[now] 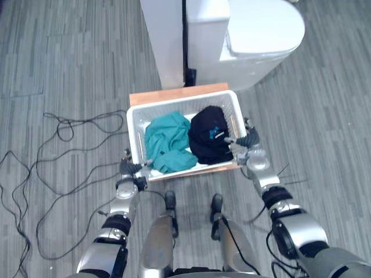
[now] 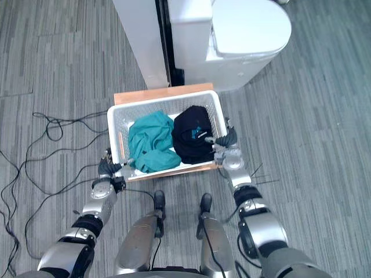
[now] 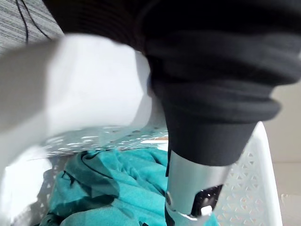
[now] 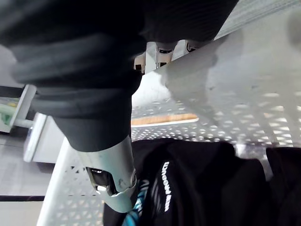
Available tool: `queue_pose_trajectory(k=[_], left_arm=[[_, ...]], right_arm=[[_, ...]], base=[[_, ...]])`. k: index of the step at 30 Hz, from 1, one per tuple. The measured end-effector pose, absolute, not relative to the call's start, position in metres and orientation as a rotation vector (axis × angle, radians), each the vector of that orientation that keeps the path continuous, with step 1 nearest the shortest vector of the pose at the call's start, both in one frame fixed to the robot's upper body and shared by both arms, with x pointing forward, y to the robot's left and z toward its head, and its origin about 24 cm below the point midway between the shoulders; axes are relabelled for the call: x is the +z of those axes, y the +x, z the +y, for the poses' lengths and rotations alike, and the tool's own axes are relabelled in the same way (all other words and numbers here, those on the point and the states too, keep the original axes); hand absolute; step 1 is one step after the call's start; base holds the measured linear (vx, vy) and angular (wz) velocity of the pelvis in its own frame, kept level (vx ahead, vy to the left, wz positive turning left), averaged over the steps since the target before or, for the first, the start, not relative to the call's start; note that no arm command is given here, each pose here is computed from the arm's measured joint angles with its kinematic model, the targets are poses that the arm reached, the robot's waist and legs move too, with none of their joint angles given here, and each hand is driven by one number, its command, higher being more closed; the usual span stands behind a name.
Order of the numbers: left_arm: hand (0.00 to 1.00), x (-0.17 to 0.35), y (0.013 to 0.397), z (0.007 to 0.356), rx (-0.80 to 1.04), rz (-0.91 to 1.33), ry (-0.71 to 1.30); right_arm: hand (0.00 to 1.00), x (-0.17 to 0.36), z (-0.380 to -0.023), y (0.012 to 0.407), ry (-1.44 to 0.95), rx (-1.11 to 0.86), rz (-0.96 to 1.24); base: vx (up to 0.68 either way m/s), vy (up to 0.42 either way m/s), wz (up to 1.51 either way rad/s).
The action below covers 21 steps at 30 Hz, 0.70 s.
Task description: Pick up the laundry basket with both hands and put the clothes into the washing machine.
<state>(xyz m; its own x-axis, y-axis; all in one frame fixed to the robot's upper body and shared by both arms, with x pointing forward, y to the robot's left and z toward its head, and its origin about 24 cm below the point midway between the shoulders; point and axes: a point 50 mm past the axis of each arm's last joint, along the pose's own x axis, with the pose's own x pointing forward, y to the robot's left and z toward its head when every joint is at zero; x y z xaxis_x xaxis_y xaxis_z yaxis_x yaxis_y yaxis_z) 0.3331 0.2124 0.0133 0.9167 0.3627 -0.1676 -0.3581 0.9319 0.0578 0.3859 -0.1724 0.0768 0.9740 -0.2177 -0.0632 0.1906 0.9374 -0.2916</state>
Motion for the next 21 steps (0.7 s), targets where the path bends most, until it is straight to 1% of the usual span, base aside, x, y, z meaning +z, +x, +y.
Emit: queue_pose_trajectory(k=[1,2,4,5,10,15,18,21], left_arm=[[0.00,0.022,0.340,0.212,0.368,0.154,0.031],[1.00,0.034,0.347,0.212,0.361,0.119,0.047],[1.00,0.046,0.355,0.211,0.353,0.085,0.050],[1.00,0.049,0.357,0.209,0.350,0.077,0.048],[1.00,0.051,0.358,0.205,0.342,0.064,0.068],[1.00,0.057,0.354,0.209,0.364,0.022,0.076],[1.00,0.054,0.342,0.208,0.364,-0.006,0.058],[1.00,0.046,0.319,0.206,0.360,-0.035,0.030]], right_arm=[[0.00,0.081,-0.172,0.389,-0.289,-0.211,0.091],[0.00,0.088,-0.172,0.392,-0.290,-0.219,0.078],[0.00,0.091,-0.176,0.393,-0.296,-0.235,0.070],[1.00,0.091,-0.176,0.393,-0.295,-0.240,0.069],[1.00,0.092,-0.176,0.393,-0.294,-0.259,0.063],[1.00,0.093,-0.175,0.391,-0.291,-0.252,0.044],[1.00,0.083,-0.177,0.380,-0.276,-0.258,0.035],[1.00,0.072,-0.176,0.362,-0.250,-0.269,0.015]], base=[[-0.03,-0.005,0.05],[-0.01,-0.008,0.14],[0.01,-0.006,0.14],[0.02,0.006,0.05],[0.00,0.004,0.04],[0.00,-0.004,0.03],[0.02,0.000,0.00],[0.09,0.008,0.04]])
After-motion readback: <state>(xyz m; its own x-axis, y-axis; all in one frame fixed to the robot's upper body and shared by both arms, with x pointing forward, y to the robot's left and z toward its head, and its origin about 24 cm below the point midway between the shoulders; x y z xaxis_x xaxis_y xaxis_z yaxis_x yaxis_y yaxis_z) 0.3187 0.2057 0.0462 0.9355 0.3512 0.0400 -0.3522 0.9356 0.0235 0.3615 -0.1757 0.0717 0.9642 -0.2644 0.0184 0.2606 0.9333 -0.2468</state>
